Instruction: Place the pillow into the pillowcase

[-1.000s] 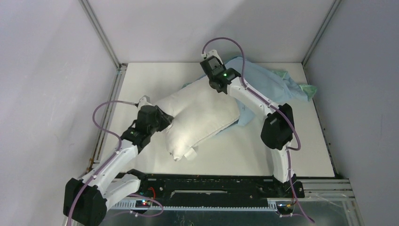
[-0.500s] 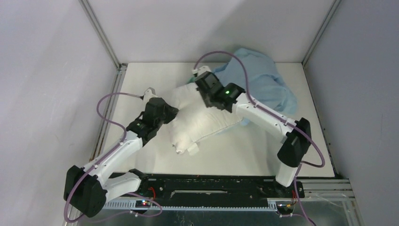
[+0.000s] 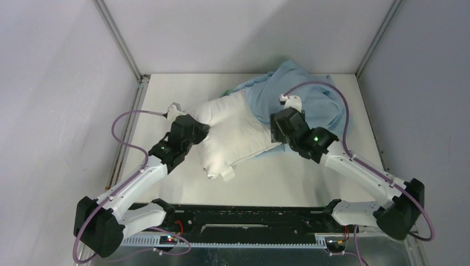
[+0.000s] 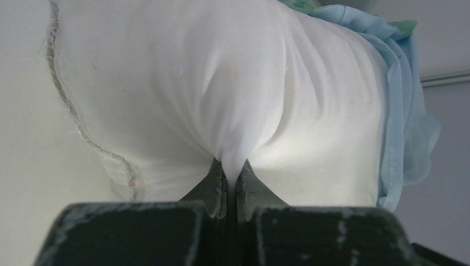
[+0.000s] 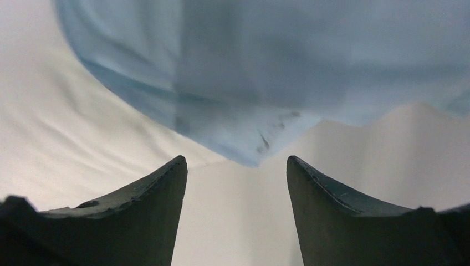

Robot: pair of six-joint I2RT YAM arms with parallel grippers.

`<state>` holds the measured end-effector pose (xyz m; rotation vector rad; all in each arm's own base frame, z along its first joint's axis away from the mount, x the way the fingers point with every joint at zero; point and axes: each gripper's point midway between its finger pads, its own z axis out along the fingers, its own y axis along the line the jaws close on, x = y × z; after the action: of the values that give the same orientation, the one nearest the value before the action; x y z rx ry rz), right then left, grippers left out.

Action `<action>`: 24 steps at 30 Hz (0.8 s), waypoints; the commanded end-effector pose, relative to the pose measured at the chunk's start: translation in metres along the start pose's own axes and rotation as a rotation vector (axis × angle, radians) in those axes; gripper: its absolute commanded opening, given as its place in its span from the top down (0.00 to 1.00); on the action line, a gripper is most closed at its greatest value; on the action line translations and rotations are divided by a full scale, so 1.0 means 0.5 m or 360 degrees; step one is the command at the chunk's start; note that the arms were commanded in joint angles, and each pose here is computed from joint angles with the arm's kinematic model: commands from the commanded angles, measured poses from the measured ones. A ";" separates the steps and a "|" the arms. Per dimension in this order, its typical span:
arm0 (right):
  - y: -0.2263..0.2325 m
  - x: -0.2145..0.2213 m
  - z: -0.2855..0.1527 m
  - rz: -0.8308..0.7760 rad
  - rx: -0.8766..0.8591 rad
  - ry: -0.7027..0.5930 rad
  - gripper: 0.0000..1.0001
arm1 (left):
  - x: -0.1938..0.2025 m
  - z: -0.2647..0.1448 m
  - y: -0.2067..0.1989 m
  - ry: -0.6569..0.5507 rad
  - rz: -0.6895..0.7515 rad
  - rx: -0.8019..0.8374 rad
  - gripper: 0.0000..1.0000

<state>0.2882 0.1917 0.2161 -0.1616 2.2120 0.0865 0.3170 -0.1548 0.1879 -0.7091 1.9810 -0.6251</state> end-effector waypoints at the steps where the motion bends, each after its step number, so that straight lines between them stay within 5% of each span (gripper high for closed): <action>1: -0.030 0.079 0.018 0.0187 0.0079 -0.0023 0.31 | -0.041 -0.016 -0.022 -0.0131 -0.0046 0.0055 1.00; 15: -0.082 0.157 0.156 0.0181 0.0270 0.0033 0.46 | -0.046 -0.018 -0.016 -0.0139 -0.0014 0.0016 1.00; 16: -0.085 0.151 0.158 0.0170 0.0294 0.0024 0.51 | -0.046 -0.018 -0.014 -0.0140 -0.0009 0.0011 1.00; 20: -0.076 0.094 0.129 0.0097 0.0315 -0.0040 0.97 | -0.045 -0.010 -0.010 -0.0144 0.0006 -0.0013 1.00; 24: 0.053 0.009 0.009 -0.0036 0.0045 -0.0179 1.00 | -0.040 0.003 -0.010 -0.0137 0.0010 -0.0027 1.00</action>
<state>0.2978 0.1624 0.1198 -0.0616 2.2685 -0.1134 0.3150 -0.1492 0.1826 -0.7181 1.9934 -0.5844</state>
